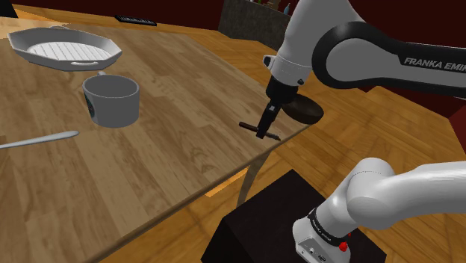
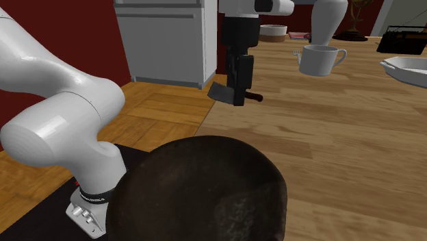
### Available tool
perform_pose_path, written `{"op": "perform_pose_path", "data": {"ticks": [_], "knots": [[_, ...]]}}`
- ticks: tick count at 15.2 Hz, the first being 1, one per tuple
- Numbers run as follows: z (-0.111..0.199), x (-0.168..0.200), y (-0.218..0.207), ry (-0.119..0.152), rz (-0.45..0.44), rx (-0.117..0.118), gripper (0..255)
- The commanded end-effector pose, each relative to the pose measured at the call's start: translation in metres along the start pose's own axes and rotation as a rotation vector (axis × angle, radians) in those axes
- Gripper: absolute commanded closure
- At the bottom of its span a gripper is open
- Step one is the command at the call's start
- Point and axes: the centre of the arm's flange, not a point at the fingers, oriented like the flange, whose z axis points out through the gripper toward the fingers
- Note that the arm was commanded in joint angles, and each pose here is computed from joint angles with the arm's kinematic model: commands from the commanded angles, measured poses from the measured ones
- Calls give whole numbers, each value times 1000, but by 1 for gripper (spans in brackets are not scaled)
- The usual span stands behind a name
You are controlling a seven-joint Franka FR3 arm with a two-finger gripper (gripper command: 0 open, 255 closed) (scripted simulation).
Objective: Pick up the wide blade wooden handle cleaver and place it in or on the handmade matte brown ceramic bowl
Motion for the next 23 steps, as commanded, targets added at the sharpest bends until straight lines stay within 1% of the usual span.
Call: {"op": "perform_pose_path", "data": {"ticks": [1,2,11,13,14,15,18,19,23], "knots": [[0,0,0,0,0,0,0],[0,0,0,0,0,0,255],[0,0,0,0,0,0,255],[-10,0,1,0,0,0,255],[-7,0,0,2,-1,0,255],[-7,0,0,2,-1,0,0],[-28,28,36,19,-60,151,0],[-28,28,37,19,-62,154,0],[-7,29,34,19,-62,154,0]]}}
